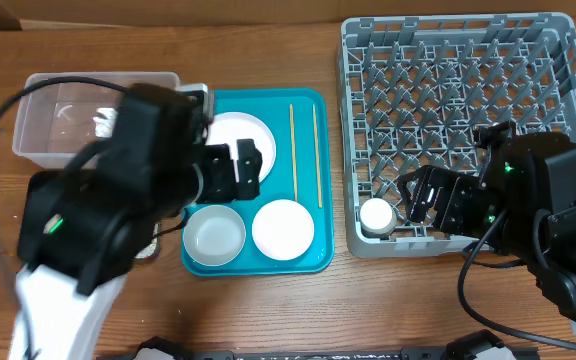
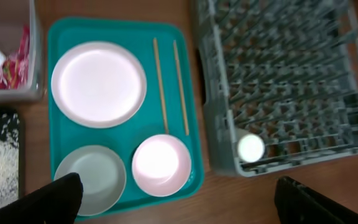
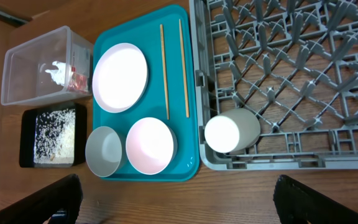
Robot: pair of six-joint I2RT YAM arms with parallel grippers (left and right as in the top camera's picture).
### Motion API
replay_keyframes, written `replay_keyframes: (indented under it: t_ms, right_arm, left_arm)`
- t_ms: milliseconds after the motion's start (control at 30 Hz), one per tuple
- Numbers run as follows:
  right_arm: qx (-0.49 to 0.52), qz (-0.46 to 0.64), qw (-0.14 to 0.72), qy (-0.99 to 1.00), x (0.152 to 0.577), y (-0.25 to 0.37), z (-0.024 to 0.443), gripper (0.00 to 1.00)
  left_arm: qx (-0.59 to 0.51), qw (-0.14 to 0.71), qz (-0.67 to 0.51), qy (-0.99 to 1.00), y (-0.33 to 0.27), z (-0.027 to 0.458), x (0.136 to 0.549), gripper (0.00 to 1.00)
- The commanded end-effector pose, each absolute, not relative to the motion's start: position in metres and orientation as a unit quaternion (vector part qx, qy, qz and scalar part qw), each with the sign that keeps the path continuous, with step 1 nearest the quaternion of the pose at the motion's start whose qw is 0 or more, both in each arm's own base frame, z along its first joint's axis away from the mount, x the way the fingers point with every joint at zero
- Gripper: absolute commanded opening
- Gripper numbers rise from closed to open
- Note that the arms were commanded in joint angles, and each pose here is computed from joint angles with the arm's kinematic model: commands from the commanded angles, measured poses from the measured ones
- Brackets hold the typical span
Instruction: Sort waste into correct bins and load items into the dishwasher
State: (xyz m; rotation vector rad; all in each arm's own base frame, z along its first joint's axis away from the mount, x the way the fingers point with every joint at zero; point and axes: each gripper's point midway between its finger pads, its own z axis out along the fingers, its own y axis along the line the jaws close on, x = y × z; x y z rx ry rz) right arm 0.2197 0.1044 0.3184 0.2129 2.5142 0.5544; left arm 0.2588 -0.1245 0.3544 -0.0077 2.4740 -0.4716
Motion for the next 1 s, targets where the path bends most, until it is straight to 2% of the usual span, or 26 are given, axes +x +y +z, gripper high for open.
replay_keyframes:
  t_ms: [0,233,367,500,800,967]
  right_arm:
    - [0.075,0.205,0.284,0.934,0.218,0.104,0.321,1.0]
    - [0.075,0.205,0.284,0.934,0.218,0.103,0.321,1.0]
    - [0.075,0.205,0.284,0.934,0.218,0.104,0.321,1.0]
    - [0.075,0.205,0.284,0.934,0.218,0.104,0.321,1.0]
    - [0.075,0.205,0.284,0.934,0.218,0.103,0.321,1.0]
    - [0.075,0.205,0.284,0.934,0.218,0.104,0.321,1.0]
  left_arm:
    - [0.035,0.352,-0.171,0.92,-0.116,0.381,0.249,1.0]
    - [-0.046,0.442,-0.077,0.893,-0.058,0.408,0.237,1.0]
    - [0.016,0.501,-0.036,0.865,-0.052,0.425,0.244,1.0]
    - [0.08,0.572,-0.044,0.815,-0.057,0.437,0.246,1.0]
    - [0.012,0.661,-0.013,0.75,-0.01,0.391,0.231,1.0]
    - [-0.006,0.672,0.004,0.741,0.002,0.347,0.214,1.0]
